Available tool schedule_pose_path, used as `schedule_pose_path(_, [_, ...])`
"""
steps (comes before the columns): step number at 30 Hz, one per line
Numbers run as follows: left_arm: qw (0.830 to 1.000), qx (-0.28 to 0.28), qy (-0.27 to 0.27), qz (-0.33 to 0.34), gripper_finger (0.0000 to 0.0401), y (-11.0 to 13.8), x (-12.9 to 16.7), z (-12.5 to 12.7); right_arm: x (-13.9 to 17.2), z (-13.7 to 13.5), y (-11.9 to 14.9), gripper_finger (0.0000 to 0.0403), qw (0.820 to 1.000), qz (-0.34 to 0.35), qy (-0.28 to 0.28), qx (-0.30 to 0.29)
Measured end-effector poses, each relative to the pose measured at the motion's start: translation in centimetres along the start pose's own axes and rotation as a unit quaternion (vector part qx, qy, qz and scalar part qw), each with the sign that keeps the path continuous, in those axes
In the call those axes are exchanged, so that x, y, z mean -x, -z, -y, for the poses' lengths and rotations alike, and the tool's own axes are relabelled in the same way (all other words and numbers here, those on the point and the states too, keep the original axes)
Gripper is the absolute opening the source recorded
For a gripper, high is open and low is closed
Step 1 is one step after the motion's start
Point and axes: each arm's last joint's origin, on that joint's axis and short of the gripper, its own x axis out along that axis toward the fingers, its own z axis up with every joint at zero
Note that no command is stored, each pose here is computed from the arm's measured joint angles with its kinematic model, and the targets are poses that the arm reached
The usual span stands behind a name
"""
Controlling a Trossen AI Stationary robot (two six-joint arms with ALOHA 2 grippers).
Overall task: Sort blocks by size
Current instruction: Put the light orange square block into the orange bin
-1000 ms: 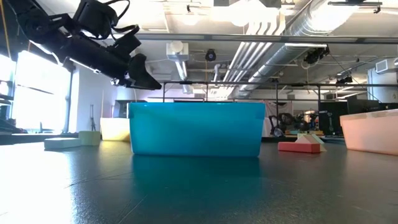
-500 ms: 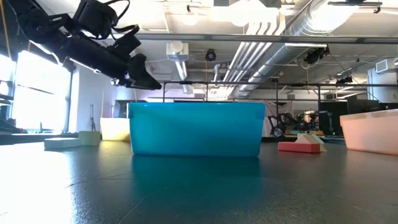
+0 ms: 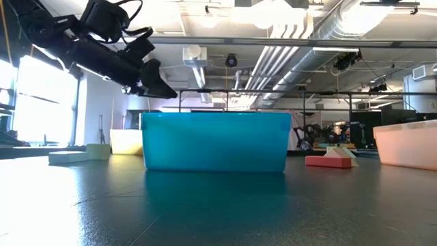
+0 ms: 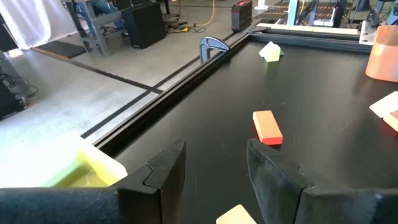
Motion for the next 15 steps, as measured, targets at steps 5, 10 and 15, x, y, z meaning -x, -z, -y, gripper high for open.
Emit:
schedule_pose_path(5, [1.0, 0.0, 0.0, -0.001, 0.0156, 0.0, 0.0, 0.0, 0.3, 2.7, 0.0, 0.0134, 0.993, 0.061, 0.064, -0.079])
schedule_pose_path(10, [1.0, -0.001, 0.0, -0.003, 0.0156, 0.1, 0.0, 0.0, -1.2, 4.1, 0.2, 0.0136, 0.986, 0.046, 0.091, -0.131])
schedule_pose_path(15, [1.0, 0.0, 0.0, -0.003, 0.0156, 0.1, 0.0, 0.0, -2.9, 4.6, 0.7, 0.0137, 0.982, 0.007, 0.101, -0.16])
